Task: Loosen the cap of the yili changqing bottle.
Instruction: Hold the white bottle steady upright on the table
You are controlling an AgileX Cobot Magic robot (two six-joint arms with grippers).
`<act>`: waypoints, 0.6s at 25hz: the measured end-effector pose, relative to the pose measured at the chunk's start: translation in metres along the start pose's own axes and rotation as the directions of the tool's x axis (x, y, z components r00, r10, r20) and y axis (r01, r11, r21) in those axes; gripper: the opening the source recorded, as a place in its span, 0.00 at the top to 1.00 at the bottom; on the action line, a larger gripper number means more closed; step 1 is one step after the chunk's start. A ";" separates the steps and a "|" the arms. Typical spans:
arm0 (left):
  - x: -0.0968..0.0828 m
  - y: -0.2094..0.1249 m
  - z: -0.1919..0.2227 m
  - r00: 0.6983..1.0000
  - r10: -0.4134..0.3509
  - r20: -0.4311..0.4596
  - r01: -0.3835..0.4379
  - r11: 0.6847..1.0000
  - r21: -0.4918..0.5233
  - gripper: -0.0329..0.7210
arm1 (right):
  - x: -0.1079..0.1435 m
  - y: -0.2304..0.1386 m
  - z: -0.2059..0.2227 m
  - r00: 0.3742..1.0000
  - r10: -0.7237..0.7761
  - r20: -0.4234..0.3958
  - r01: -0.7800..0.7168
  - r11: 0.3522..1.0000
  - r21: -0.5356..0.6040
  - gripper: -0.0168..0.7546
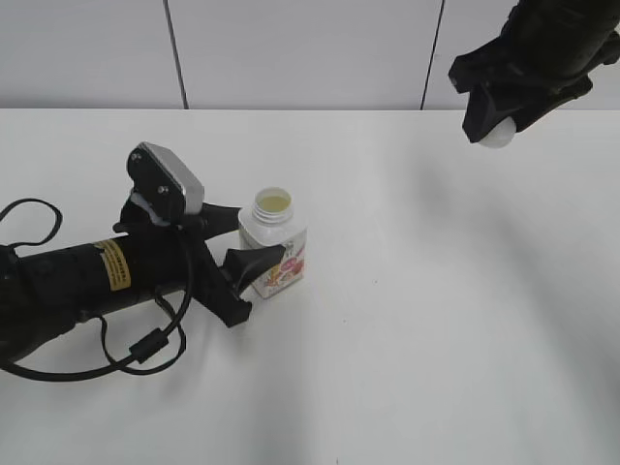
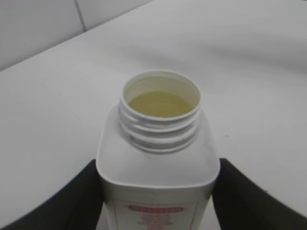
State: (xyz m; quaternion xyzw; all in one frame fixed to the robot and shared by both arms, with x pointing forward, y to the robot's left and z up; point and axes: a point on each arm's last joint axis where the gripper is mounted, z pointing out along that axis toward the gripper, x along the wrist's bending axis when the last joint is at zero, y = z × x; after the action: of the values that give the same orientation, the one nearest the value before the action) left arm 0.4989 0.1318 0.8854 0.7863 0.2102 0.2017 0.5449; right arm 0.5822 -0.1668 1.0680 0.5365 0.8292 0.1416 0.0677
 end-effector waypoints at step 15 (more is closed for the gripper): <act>0.014 -0.021 0.008 0.973 -0.165 -0.164 0.148 0.983 -0.111 0.39 | -0.026 0.014 0.092 0.996 0.089 0.012 -0.089 0.994 0.064 0.48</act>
State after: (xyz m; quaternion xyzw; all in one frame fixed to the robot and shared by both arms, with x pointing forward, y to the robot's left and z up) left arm 0.5123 0.1399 0.8643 0.7193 0.3078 0.2352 0.5767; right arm 0.6294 -0.1705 0.9833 0.5755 0.8082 0.1154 0.0478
